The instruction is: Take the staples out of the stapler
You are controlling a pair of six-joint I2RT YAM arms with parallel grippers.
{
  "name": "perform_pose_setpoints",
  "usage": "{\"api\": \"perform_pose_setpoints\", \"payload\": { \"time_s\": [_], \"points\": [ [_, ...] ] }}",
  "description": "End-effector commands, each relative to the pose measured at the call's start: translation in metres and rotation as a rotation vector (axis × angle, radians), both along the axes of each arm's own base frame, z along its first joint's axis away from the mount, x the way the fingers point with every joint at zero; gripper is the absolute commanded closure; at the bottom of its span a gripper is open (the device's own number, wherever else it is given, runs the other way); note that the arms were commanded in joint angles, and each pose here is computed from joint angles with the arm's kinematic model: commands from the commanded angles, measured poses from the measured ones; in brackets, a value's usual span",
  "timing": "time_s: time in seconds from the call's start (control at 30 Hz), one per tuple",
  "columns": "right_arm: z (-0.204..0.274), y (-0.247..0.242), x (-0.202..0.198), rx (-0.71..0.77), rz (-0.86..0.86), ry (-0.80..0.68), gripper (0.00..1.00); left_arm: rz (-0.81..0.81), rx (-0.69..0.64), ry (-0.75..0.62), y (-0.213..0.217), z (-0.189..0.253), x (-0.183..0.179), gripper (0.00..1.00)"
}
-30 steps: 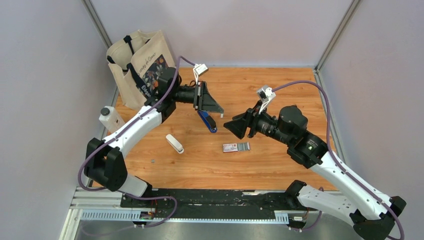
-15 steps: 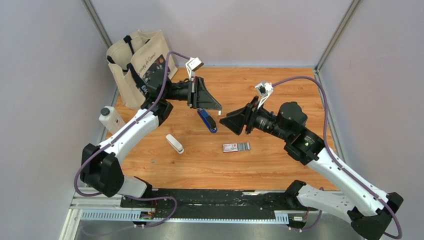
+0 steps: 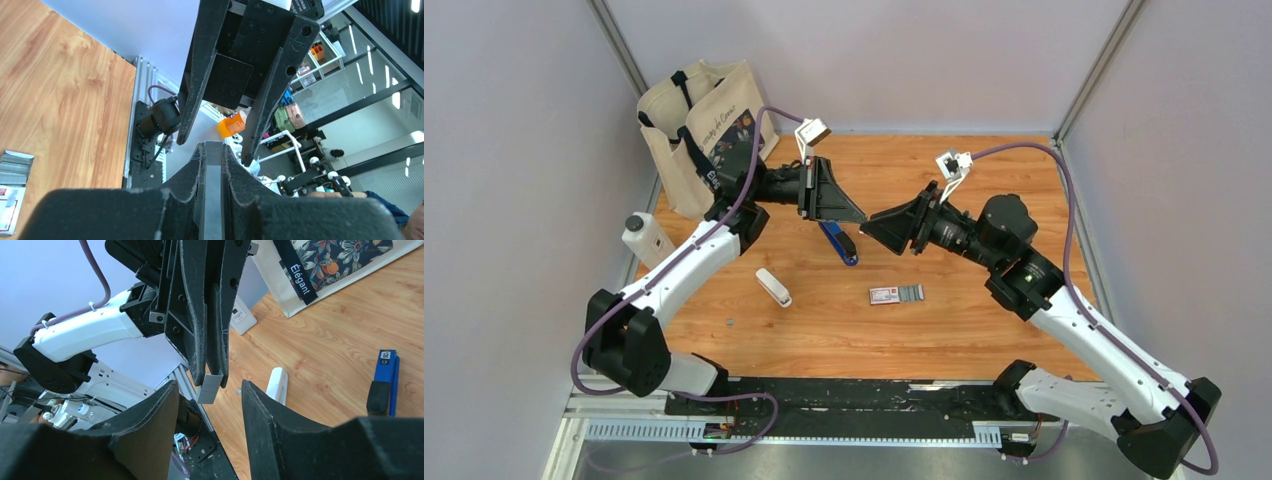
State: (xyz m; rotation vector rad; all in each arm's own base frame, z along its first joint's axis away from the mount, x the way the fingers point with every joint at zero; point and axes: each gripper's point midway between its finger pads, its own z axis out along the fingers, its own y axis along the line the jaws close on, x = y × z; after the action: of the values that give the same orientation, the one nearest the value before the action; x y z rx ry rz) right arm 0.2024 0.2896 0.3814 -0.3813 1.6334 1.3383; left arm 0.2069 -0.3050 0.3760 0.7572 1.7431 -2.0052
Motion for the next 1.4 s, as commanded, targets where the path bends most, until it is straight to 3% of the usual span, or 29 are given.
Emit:
{"api": "perform_pose_setpoints", "payload": {
  "time_s": [0.0, 0.77, 1.1, 1.37],
  "points": [
    [0.028, 0.004, -0.004, 0.082, 0.043, -0.036, 0.49, -0.014, -0.026, -0.075, 0.007, 0.015, -0.014, 0.84],
    [-0.005, 0.011, -0.009, 0.080, 0.095, 0.060, 0.54, -0.005, -0.016, -0.086, 0.006, 0.014, -0.012, 0.84],
    [0.002, 0.012, -0.008, 0.096, 0.100, 0.048, 0.61, -0.002, -0.003, -0.089, 0.006, 0.009, -0.012, 0.84],
    [0.002, 0.013, -0.009, 0.102, 0.107, 0.051, 0.72, 0.001, -0.001, -0.086, 0.006, 0.008, -0.010, 0.84]
  ]
}}
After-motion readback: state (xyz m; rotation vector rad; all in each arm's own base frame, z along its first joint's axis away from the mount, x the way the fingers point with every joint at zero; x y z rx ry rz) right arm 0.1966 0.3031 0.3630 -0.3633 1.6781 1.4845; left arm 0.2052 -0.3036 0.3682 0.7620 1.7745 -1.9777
